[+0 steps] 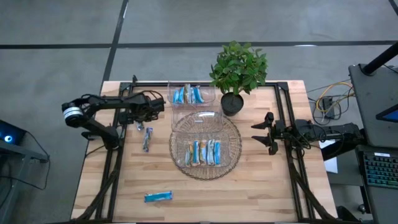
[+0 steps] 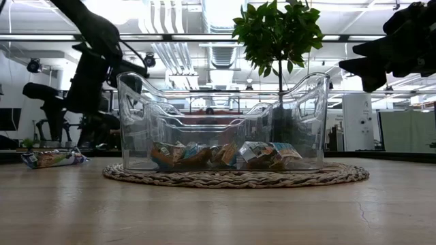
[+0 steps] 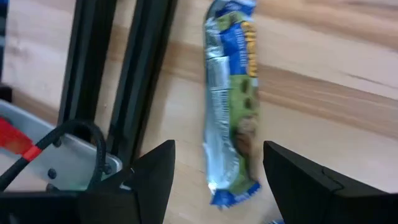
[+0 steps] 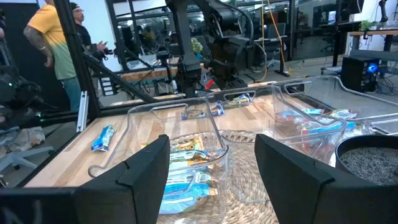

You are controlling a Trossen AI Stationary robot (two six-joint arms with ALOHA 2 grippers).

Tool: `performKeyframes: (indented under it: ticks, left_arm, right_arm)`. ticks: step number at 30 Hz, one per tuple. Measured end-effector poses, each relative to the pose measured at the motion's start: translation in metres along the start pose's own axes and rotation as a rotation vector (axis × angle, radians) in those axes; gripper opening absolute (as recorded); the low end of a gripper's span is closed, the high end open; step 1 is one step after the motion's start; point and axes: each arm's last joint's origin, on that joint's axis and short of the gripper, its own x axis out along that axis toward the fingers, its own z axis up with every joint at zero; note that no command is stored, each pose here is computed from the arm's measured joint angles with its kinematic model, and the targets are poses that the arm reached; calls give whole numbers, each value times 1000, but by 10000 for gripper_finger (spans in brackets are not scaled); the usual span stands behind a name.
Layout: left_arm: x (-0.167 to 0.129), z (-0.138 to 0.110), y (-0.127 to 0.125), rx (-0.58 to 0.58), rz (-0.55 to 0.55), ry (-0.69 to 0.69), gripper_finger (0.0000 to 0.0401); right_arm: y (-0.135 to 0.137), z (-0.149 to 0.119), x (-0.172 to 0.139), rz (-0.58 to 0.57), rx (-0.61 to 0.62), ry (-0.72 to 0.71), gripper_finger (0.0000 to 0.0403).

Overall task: Pick and place Granola Bars by type
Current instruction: Put the blue granola bar into the middle transparent bin

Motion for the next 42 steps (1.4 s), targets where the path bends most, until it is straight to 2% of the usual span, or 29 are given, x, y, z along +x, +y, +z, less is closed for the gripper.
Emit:
performKeyframes:
  ticks: [2, 8, 14, 19, 25, 32, 37, 42]
  left_arm:
    - [5, -1, -1, -9, 11, 2, 224]
    - [18, -5, -6, -33, -55, -9, 224]
    - [26, -7, -4, -29, -32, -8, 224]
    - [33, -10, -4, -38, -60, -15, 214]
    - [34, -10, -5, -42, -75, -11, 151]
    - [33, -10, -5, -88, -88, 0, 21]
    - [28, -10, 0, -99, -80, 10, 6]
    - [2, -5, 7, -81, -86, -1, 4]
  right_arm:
    - [0, 0, 0, 0, 0, 0, 224]
    - [0, 0, 0, 0, 0, 0, 224]
    - [0, 0, 0, 0, 0, 0, 224]
    - [0, 0, 0, 0, 0, 0, 224]
    - [0, 0, 0, 0, 0, 0, 224]
    - [0, 0, 0, 0, 0, 0, 224]
    - [0, 0, 0, 0, 0, 0, 224]
    - [0, 0, 0, 0, 0, 0, 224]
